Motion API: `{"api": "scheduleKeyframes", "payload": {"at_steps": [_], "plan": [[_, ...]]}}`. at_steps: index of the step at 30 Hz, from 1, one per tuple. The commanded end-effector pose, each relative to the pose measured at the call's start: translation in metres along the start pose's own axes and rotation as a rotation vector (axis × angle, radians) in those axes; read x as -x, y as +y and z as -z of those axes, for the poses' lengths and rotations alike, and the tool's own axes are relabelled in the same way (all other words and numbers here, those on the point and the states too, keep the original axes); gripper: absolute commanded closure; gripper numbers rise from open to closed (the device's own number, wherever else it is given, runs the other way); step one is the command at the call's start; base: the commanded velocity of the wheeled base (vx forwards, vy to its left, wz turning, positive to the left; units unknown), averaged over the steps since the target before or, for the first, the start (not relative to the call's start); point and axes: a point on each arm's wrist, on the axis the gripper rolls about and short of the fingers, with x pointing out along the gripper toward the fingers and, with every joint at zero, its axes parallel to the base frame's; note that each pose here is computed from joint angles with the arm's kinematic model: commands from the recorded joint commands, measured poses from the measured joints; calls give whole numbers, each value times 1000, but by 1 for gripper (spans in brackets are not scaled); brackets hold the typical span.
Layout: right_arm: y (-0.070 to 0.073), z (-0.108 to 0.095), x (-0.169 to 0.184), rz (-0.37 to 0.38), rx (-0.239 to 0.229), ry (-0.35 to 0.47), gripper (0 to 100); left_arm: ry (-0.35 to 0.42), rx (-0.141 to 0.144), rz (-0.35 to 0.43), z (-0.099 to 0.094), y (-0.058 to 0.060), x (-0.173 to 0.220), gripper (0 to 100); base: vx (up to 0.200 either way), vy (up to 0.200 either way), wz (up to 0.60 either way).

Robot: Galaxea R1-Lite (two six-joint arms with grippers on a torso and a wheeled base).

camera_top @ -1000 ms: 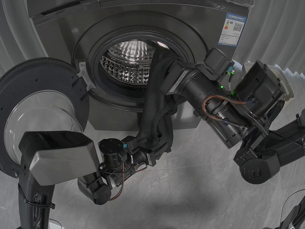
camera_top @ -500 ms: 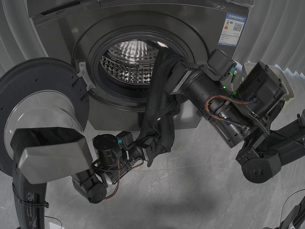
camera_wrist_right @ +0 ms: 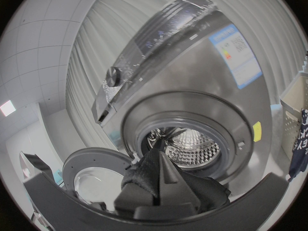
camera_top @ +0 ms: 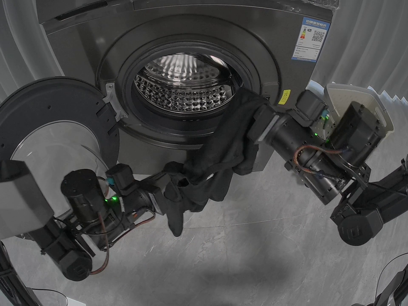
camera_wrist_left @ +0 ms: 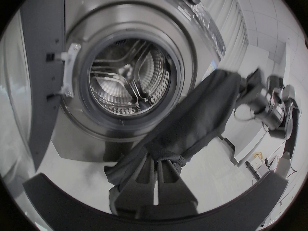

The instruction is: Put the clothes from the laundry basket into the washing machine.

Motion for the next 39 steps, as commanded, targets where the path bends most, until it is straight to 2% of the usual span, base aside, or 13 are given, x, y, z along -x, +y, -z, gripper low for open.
{"api": "scheduleKeyframes", "payload": {"at_steps": [1,5,8,12,13,16,19,23,27,39], "plan": [[-24,-11,33,34,-8,25,100,-155,-17,9,-49,-4,39,100,0,0,0],[-34,-10,50,35,0,58,100,-227,-20,23,-67,-8,47,100,0,0,0],[-37,-5,57,41,-17,77,100,-269,-28,11,-77,-5,49,100,0,0,0],[-38,-3,58,41,-19,65,100,-293,-38,4,-83,1,48,100,0,0,0],[-43,-1,56,53,-12,59,100,-313,-44,-11,-88,5,47,100,0,0,0],[-48,7,55,69,-9,75,100,-362,-51,-22,-101,8,49,100,0,0,0],[-56,11,54,86,2,67,100,-390,-48,-8,-108,7,52,100,0,0,0],[-59,7,51,92,7,40,100,-434,-56,2,-119,5,56,100,0,0,0],[-58,3,48,90,8,20,100,-442,-59,-7,-121,7,57,100,0,0,0],[-56,-25,36,75,15,-100,100,-456,-64,-20,-125,9,57,100,0,0,0]]}}
